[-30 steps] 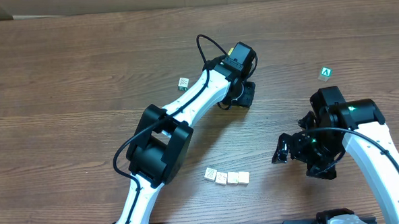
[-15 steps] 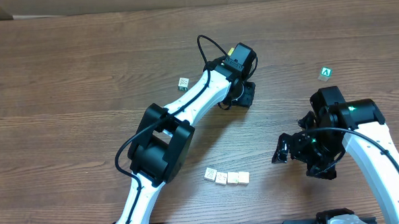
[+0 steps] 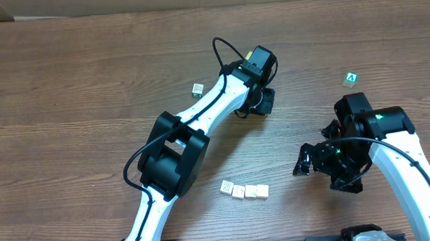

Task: Flip 5 blocks
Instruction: 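Grasp the blue-X block with the left gripper and lift it, then carry the blue-X block forward and place it at the row's left end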

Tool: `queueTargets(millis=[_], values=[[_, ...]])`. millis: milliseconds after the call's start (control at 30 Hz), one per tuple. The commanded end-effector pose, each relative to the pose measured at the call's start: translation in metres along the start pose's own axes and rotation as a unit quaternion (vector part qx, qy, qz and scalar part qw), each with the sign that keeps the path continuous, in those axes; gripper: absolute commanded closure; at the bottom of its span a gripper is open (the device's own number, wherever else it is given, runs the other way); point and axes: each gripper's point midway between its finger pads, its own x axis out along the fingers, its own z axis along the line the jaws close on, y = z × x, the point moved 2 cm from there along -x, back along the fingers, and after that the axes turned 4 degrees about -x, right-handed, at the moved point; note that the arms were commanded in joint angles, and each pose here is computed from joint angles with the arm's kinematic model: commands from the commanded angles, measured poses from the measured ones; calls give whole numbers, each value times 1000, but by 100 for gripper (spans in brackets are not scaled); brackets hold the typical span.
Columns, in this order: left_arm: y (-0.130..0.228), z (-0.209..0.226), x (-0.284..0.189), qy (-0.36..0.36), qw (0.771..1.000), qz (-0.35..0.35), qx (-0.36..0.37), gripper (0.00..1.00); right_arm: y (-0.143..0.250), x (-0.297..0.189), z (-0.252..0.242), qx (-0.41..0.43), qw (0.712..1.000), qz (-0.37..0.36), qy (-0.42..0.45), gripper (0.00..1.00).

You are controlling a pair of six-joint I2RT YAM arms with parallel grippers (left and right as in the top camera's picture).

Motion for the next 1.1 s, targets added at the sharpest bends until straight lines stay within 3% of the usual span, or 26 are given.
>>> queueTargets(millis=[0,233,667,867,1067], values=[[-7,0,-15,1,1000,4,-15,93,-4,-5,3,-1,1000,-11,-6,0],[-17,21,-62,-42,999,-14,-29,95,-4,-5,3,-1,1000,-11,-7,0],[39,60,-132,-192,979,25,-56,95,-2,-5,2,1,1000,-6,-5,0],[81,63,-154,-187,980,6,-71,95,-2,-5,2,1,1000,-6,-5,0],[151,85,-152,-157,983,-4,-93,95,-3,-5,3,-2,1000,-8,-5,0]])
